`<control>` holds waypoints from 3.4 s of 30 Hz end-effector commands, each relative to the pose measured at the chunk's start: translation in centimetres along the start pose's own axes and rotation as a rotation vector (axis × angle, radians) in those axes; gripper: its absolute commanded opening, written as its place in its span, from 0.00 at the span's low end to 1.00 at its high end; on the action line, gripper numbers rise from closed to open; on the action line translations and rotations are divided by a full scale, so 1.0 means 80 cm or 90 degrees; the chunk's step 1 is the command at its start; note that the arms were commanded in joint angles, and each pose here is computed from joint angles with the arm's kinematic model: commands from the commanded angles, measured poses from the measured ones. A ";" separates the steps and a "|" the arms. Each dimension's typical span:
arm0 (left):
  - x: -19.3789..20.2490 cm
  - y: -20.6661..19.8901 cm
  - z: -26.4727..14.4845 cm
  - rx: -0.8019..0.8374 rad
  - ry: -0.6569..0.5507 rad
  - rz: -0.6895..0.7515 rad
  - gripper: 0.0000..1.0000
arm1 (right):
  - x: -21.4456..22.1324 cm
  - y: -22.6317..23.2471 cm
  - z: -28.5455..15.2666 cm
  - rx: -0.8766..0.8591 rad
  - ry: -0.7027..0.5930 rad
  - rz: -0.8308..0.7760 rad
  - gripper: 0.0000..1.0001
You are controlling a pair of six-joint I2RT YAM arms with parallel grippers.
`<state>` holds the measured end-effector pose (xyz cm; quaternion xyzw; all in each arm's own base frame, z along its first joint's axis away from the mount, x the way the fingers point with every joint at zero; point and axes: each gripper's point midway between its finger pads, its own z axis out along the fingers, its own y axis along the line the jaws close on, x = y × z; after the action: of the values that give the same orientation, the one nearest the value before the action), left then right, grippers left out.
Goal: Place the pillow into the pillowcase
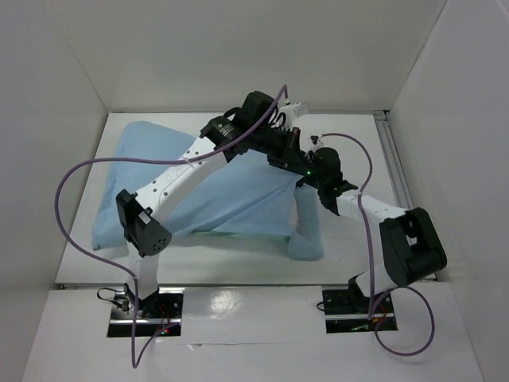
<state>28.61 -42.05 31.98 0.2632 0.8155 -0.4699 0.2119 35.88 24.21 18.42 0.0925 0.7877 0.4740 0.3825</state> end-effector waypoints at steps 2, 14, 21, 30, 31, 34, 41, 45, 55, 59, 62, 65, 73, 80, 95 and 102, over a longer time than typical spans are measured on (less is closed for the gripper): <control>-0.006 -0.079 -0.030 0.137 -0.048 0.058 0.00 | 0.037 0.021 0.011 -0.054 0.045 0.033 0.00; 0.027 0.072 -0.070 -0.256 -0.047 -0.021 0.79 | 0.007 -0.084 -0.085 0.251 0.015 -0.008 0.97; 0.057 0.125 -0.076 -0.495 0.001 -0.070 0.99 | -0.037 -0.164 -0.169 0.466 -0.035 -0.006 1.00; 0.095 0.138 -0.029 -0.679 0.015 -0.040 1.00 | -0.048 -0.170 -0.197 0.446 -0.039 0.005 1.00; 0.095 0.146 -0.028 -0.701 0.019 -0.034 1.00 | -0.047 -0.173 -0.200 0.453 -0.036 0.005 1.00; 0.104 0.166 -0.013 -0.760 0.042 0.000 1.00 | -0.050 -0.172 -0.207 0.451 -0.043 0.003 1.00; 0.196 0.265 0.005 -0.944 0.161 0.027 1.00 | -0.053 -0.168 -0.216 0.450 -0.050 0.002 1.00; 0.208 0.272 0.018 -0.908 0.184 0.042 0.72 | -0.053 -0.168 -0.220 0.453 -0.054 0.005 1.00; 0.085 0.146 -0.034 -0.645 0.089 0.116 0.00 | -0.058 -0.142 -0.208 0.379 -0.027 -0.021 1.00; 0.068 0.079 -0.087 -0.449 0.043 0.111 0.00 | -0.077 -0.111 -0.198 0.323 -0.022 -0.045 0.97; 0.076 0.043 -0.123 -0.361 -0.024 0.107 0.00 | -0.098 -0.054 -0.180 0.229 -0.034 -0.084 0.88; 0.063 0.011 -0.153 -0.300 -0.126 0.091 0.00 | -0.080 -0.004 -0.149 0.137 -0.006 -0.092 0.82; 0.087 0.006 -0.157 -0.240 -0.161 0.047 0.00 | 0.058 0.059 -0.073 0.064 0.147 -0.150 0.63; 0.077 0.001 -0.160 -0.240 -0.174 0.045 0.00 | 0.135 0.051 -0.065 0.094 0.196 -0.133 0.56; 0.036 -0.071 -0.180 -0.073 -0.212 0.086 0.00 | 0.174 0.039 0.028 0.085 0.190 -0.122 0.90; 0.036 -0.067 -0.189 -0.064 -0.209 0.065 0.00 | 0.162 -0.053 0.080 0.250 0.149 -0.136 0.66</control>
<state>23.51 -27.38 32.76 0.1725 0.8704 -0.3185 0.3335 28.64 32.83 6.27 0.0058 0.9165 0.3054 0.2582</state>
